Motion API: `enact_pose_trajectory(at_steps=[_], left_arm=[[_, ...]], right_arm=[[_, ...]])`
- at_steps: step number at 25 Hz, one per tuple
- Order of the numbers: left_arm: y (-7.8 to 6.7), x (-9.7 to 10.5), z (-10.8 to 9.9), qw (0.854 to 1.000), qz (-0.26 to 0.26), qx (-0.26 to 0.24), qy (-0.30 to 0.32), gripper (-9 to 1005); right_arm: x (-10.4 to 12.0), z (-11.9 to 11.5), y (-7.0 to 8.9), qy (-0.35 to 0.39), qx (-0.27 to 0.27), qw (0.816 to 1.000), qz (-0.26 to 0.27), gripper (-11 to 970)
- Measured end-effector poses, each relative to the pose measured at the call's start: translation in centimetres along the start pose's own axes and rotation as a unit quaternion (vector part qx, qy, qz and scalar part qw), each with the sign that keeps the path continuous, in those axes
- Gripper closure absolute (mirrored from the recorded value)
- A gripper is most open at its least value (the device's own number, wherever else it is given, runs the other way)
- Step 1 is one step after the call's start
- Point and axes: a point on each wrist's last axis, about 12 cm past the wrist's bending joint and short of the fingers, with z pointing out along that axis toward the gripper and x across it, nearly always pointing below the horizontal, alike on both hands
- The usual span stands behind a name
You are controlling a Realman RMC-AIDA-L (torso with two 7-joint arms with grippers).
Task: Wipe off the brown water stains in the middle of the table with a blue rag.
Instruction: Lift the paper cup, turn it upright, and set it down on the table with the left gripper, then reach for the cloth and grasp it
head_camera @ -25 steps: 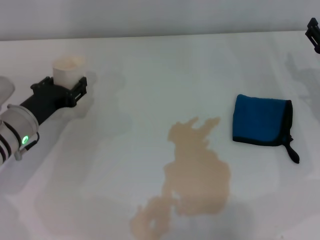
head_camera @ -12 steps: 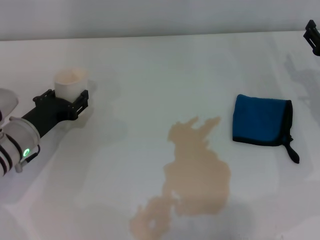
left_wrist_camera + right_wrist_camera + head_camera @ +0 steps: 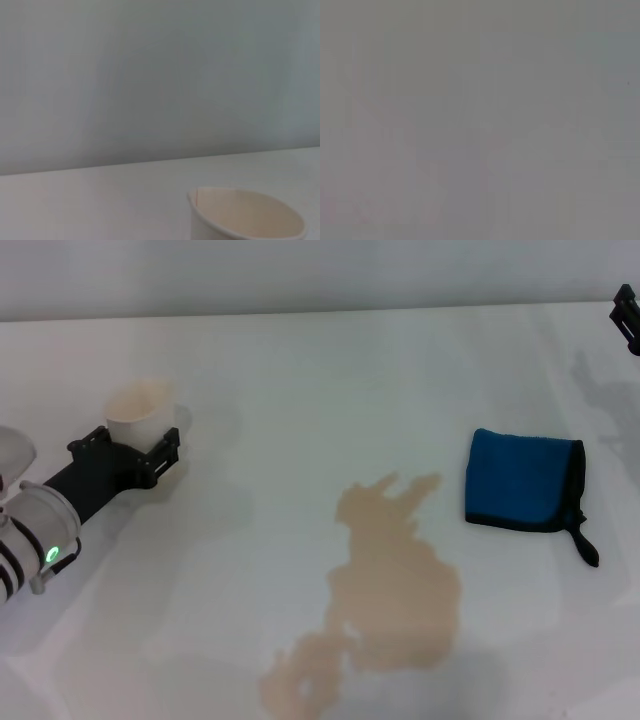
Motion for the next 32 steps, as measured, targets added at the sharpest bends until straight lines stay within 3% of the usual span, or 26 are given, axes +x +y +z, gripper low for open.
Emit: enact_pose_trajectory(at_steps=[5, 11, 16, 32], left_arm=[[-0.2, 0.1, -0.1, 1.000, -0.002, 0.004, -0.001, 358], [-0.2, 0.2, -0.2, 1.000, -0.004, 0.003, 0.000, 178], [-0.2, 0.4, -0.3, 1.000, -0.009, 0.004, 0.002, 103], [-0.5, 3.0, -3.5, 0.994, -0.108, 0.003, -0.026, 107]], right_arm=[[-0.1, 0.1, 0.1, -0.001, -0.002, 1.000, 0.000, 102], [-0.2, 0.3, 0.2, -0.002, -0.003, 1.000, 0.000, 102], [-0.2, 0.4, 0.3, -0.003, -0.003, 1.000, 0.000, 102], [-0.4, 0.6, 0.5, -0.006, -0.006, 1.000, -0.001, 102]])
